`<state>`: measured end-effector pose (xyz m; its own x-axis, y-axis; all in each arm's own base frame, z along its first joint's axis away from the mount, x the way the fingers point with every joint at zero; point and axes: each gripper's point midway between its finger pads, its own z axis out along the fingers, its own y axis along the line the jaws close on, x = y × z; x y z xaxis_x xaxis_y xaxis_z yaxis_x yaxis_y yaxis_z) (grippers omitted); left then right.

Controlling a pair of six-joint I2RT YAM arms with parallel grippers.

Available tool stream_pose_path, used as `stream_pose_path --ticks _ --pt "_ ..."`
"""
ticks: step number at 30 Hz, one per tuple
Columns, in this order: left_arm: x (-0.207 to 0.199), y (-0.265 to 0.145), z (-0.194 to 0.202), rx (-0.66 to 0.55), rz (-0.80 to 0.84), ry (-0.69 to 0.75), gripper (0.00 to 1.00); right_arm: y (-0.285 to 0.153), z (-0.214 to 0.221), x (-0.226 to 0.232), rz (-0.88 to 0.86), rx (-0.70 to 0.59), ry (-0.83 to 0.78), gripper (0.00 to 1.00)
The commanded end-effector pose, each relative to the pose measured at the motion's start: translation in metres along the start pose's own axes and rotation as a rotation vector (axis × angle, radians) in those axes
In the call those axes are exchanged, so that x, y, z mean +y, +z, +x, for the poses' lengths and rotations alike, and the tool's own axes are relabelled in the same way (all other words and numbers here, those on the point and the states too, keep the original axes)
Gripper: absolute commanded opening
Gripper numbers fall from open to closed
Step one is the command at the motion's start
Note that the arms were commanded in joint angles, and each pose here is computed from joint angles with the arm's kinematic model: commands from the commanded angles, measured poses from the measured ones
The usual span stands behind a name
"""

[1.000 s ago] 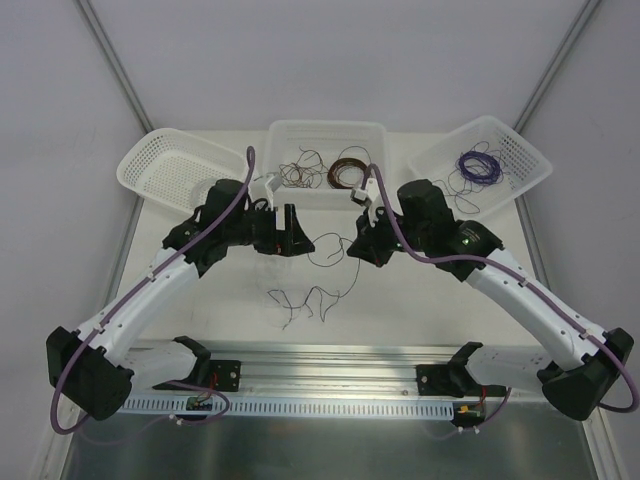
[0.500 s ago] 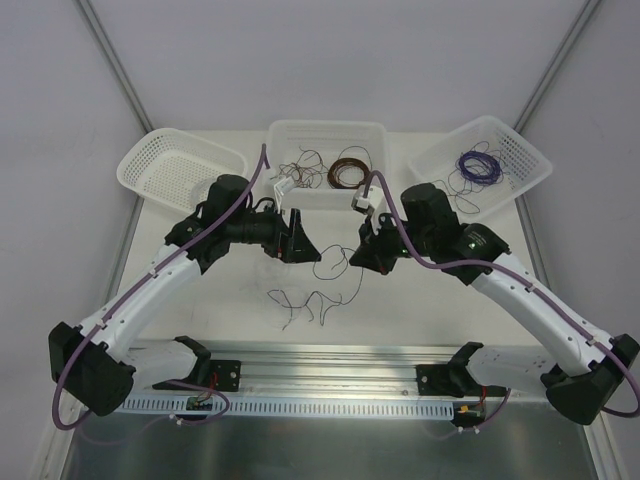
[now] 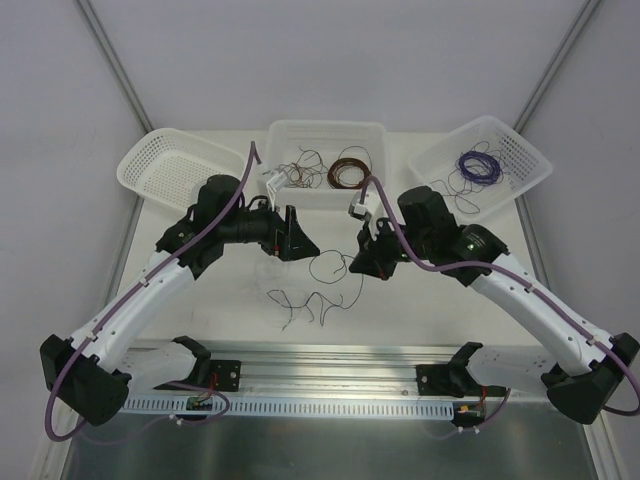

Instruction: Untangle the cables

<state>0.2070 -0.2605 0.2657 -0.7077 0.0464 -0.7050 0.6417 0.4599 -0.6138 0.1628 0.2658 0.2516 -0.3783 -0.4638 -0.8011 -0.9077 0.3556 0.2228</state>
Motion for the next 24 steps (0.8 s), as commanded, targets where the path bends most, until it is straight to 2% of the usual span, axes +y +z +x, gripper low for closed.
stream_pose_path --ticks 1,7,11,12,14,17,18,19,20,24 --pt "-0.015 -0.005 -0.013 -0.051 0.041 0.050 0.79 -0.001 -0.002 0.009 -0.043 -0.006 -0.037 0.01" --pt "-0.032 0.001 0.000 0.008 0.128 0.058 0.78 0.004 -0.008 0.011 -0.050 -0.018 -0.042 0.01" --pt "-0.030 0.014 0.013 0.049 0.120 0.069 0.71 0.006 -0.014 0.015 -0.062 -0.033 -0.044 0.01" --pt "-0.031 0.017 0.014 0.058 0.123 0.069 0.62 0.006 -0.014 0.015 -0.063 -0.032 -0.046 0.01" --pt "-0.031 0.019 0.016 0.066 0.124 0.069 0.53 0.007 -0.014 0.015 -0.058 -0.029 -0.046 0.01" --pt "-0.028 0.021 0.015 0.059 0.103 0.077 0.29 0.004 -0.010 0.014 -0.045 -0.029 -0.045 0.01" --pt "-0.027 0.021 0.014 0.052 0.096 0.079 0.15 0.001 -0.011 0.014 -0.040 -0.037 -0.048 0.01" --pt "-0.023 0.022 0.013 0.046 0.074 0.077 0.06 0.000 -0.010 0.014 -0.035 -0.036 -0.049 0.01" --pt "-0.021 0.021 0.012 0.037 0.061 0.078 0.00 -0.001 -0.006 0.012 -0.020 -0.027 -0.046 0.01" --pt "0.006 0.018 0.001 -0.048 -0.100 0.052 0.00 -0.008 0.007 0.005 0.038 -0.005 -0.042 0.01"
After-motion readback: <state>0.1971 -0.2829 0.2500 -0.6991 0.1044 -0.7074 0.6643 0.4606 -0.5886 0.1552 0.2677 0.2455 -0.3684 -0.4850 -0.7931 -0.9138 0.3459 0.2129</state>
